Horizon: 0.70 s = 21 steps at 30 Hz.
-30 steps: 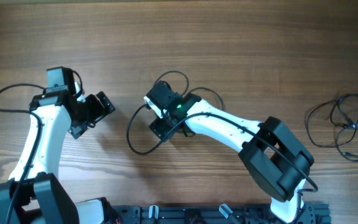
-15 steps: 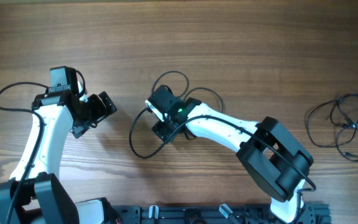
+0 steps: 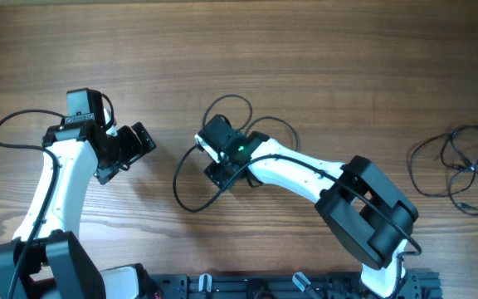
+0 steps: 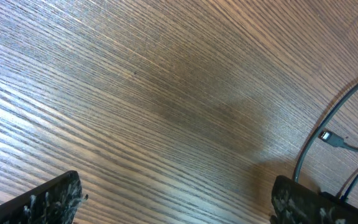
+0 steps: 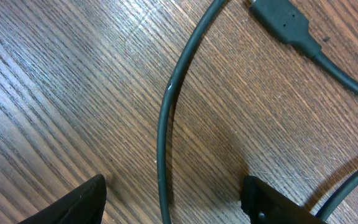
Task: Untangle cables
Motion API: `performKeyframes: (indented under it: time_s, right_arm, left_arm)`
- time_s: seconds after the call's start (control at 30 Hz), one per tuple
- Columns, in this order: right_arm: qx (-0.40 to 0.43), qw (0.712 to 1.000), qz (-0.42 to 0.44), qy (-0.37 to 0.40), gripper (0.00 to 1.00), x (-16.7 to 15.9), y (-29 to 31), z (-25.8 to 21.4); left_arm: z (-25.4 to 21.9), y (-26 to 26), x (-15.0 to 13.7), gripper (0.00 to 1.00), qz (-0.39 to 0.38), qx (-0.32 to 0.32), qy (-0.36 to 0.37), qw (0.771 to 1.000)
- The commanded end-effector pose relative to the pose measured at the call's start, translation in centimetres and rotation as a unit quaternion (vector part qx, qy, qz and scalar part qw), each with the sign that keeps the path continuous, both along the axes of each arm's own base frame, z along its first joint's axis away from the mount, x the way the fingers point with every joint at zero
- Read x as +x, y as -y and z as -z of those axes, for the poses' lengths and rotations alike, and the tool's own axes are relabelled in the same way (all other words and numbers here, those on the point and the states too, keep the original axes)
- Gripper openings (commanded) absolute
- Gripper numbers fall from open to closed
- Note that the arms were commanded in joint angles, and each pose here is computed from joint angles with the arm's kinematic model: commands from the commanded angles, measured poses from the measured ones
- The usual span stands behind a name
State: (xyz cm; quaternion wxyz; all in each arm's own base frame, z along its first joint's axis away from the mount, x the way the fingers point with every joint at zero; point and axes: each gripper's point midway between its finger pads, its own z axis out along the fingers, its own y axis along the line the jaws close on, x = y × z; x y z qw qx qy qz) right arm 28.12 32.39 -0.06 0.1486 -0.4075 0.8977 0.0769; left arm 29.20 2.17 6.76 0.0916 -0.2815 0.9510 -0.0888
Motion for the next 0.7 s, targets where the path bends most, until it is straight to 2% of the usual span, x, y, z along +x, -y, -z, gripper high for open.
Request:
performKeyframes:
  time_s: [0.0, 0.17, 0.67]
  right_arm:
    - [-0.008, 1.000, 0.002, -0.015, 0.72, -0.77, 0.45, 1.26]
    - [-0.007, 1.000, 0.006, -0.016, 0.70, -0.76, 0.46, 1.26]
    - [-0.006, 1.000, 0.006, -0.015, 0.71, -0.96, 0.67, 1.86]
  left_arm:
    - [-0.34, -0.16, 0.06, 1.00, 0.008, 0.011, 0.006, 1.000]
    - [-0.34, -0.16, 0.06, 1.00, 0.008, 0.011, 0.006, 1.000]
    - [-0.32, -0.14, -0.06, 1.00, 0.008, 0.010, 0.003, 1.000]
